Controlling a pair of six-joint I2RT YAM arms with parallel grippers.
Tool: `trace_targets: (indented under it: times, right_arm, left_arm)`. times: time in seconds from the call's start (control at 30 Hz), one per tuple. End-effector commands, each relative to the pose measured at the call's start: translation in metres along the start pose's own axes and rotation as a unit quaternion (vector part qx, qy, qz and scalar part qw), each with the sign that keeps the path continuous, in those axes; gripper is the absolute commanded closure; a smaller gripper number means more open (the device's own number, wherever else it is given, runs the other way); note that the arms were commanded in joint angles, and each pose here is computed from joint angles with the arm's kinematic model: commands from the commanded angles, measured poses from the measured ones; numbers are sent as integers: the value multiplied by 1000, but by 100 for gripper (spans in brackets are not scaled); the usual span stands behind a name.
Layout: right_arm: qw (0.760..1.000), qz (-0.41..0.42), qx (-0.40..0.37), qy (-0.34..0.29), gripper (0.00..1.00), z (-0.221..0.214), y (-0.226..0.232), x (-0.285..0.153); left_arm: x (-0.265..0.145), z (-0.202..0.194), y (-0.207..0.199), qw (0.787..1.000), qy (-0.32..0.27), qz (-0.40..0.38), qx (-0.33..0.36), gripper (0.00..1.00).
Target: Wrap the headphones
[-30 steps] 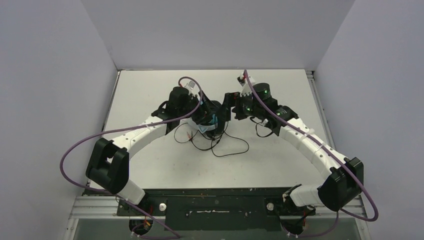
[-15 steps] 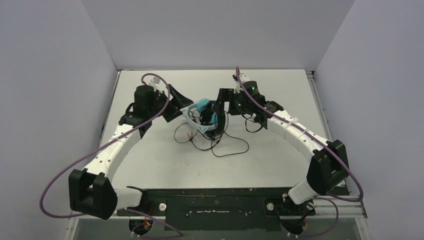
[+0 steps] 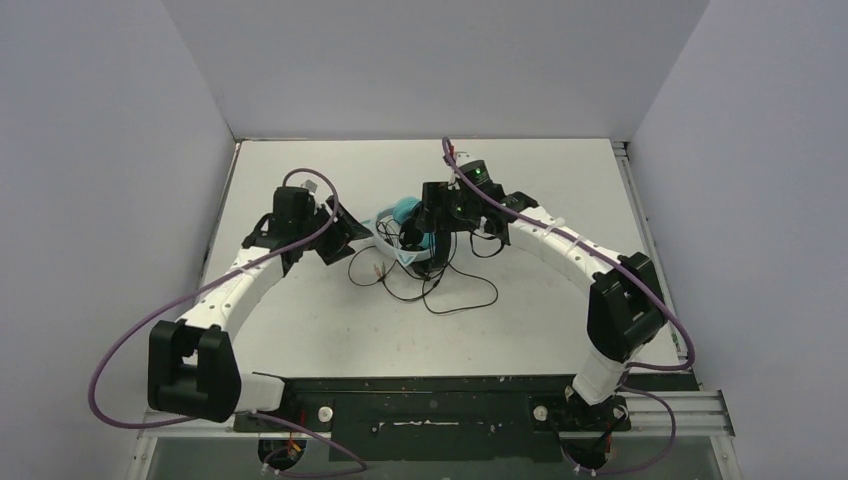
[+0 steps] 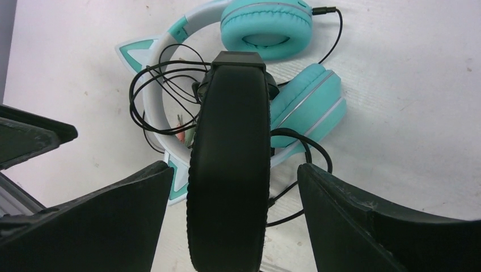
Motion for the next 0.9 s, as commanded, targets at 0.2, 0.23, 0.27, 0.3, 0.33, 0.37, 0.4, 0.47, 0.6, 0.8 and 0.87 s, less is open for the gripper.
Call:
trace_targets:
  times: [0.2,0.23,0.27,0.3,0.33,0.37,0.4,0.47,0.6,0.8,0.87]
  right_arm:
    - [1000,4,-13,-12,35,14,12,-2]
    - [1000,5,-13,-13,37,14,13,-2]
    - [1000,4,-14,-12,38,13,13,-2]
    - [1000,4,-13,-11,41,13,13,-2]
    - [1000,4,-14,-9,44,12,13,-2]
    - [1000,4,-15,-9,46,12,13,-2]
    - [1000,5,-16,-7,49,11,13,-2]
    - [1000,6,-19,-5,56,11,14,-2]
    - [1000,6,-21,-6,63,12,14,-3]
    - [1000,3,-25,-1,63,10,12,-5]
    - [1000,4,-26,-1,64,8,12,-6]
  left_arm:
    - [42,3,10,999,14,-18,-30,43]
    - [46,2,12,999,18,-18,-33,43]
    - [50,2,12,999,19,-17,-35,43]
    - [54,2,14,999,22,-14,-37,43]
    - [58,1,15,999,24,-12,-36,43]
    - [62,0,16,999,26,-11,-36,43]
    - [66,0,16,999,28,-9,-37,43]
    - [73,-1,16,999,32,-8,-38,42]
    - [87,-5,16,999,39,-3,-38,40]
    - [101,-4,-2,997,33,-41,-53,37]
    - [103,-3,-2,997,27,-39,-58,37]
Point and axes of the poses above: each gripper's point midway between its finger pads, its own x axis out along the fingers, its own y axis along the line the jaws close on, z = x × y, the point moved 1 cm from there along -x, back along the fingers, and after that the axes turned 5 degrees about -x, right-handed, at the moved point
